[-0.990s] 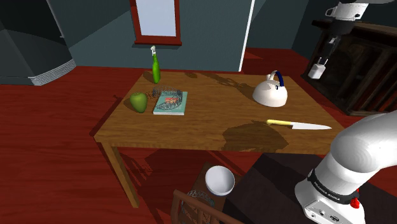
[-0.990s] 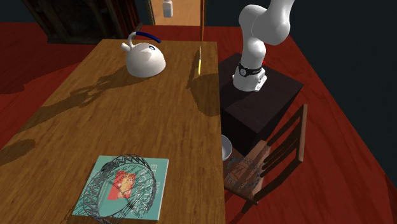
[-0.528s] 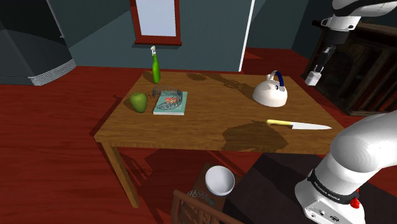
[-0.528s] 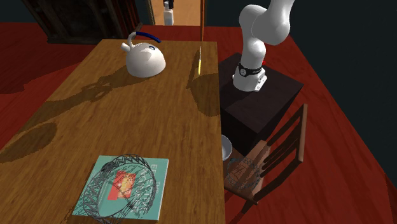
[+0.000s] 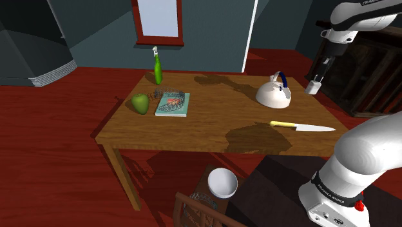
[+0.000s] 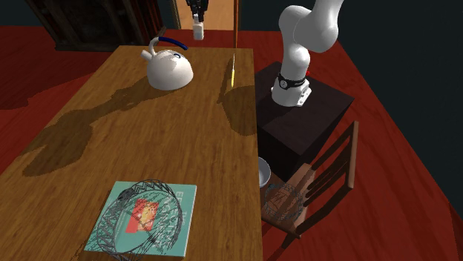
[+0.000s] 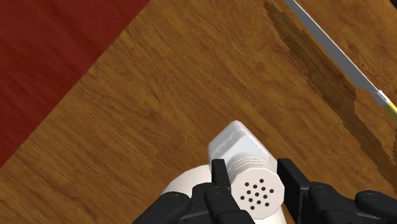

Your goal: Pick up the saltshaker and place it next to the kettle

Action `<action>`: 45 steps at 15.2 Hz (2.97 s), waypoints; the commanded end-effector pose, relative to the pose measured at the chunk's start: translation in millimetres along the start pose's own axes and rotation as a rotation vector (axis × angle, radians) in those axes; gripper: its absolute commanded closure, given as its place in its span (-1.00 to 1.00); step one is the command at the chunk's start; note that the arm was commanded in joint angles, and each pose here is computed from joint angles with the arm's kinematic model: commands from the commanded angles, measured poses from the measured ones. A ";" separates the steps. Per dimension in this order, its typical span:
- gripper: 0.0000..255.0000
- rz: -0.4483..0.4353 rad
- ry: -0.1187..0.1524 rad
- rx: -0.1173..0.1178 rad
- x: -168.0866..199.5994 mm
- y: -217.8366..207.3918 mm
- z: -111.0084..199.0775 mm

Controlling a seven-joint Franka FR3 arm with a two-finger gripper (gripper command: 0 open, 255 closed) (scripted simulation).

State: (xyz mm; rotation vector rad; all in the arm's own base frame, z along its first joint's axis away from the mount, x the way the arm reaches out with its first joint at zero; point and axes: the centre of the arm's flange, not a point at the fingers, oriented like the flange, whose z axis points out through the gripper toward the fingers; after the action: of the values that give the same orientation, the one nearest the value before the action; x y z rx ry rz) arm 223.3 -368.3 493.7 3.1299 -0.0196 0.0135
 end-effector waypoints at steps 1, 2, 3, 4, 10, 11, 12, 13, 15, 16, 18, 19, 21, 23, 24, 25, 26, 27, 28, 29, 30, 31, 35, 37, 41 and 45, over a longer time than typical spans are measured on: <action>1.00 0.000 0.001 0.000 0.3 -0.4 10.1; 1.00 0.000 0.001 0.000 0.2 -0.5 15.4; 1.00 0.000 0.001 0.000 0.2 -0.5 20.7; 1.00 0.000 0.001 0.000 0.1 -0.6 26.0; 1.00 0.000 0.001 0.000 -0.1 -1.0 57.6; 1.00 0.000 0.001 0.000 -0.2 -1.0 62.9; 1.00 0.000 0.001 0.000 -0.2 -1.1 68.2; 1.00 0.000 0.001 0.000 -0.3 -1.1 73.5; 1.00 0.000 0.001 0.000 -0.4 -1.3 84.0; 1.00 0.000 0.001 0.000 -0.4 -1.3 89.3; 1.00 0.000 0.001 0.000 -0.5 -1.5 99.9; 1.00 0.000 0.001 0.000 -0.6 -1.5 105.2; 1.00 0.000 0.001 0.000 -0.6 -1.6 112.7; 1.00 0.000 0.001 0.000 -0.6 -1.6 112.7; 1.00 0.000 0.001 0.000 -0.6 -1.6 112.7; 1.00 0.000 0.001 0.000 -0.6 -1.6 112.7; 1.00 0.000 0.001 0.000 -0.6 -1.6 112.7; 1.00 0.000 0.001 0.000 -0.6 -1.6 112.7; 1.00 0.000 0.000 0.000 -0.6 -1.6 112.6; -1.00 0.000 0.000 0.000 -0.6 -1.6 112.6; -1.00 0.000 0.000 0.000 -0.6 -1.6 112.6; -1.00 0.000 0.000 0.000 -0.6 -1.6 112.6; -1.00 0.000 0.001 0.000 -0.6 -1.6 99.5; -1.00 0.000 0.001 0.000 -0.6 -1.6 73.0; -1.00 0.000 0.001 0.000 -0.7 -1.6 62.6; -1.00 0.000 0.001 0.000 -0.7 -1.6 62.6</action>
State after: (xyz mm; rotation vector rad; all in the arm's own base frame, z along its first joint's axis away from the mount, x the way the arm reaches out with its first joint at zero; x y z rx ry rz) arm 223.3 -367.4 430.9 3.1295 -0.0195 0.0144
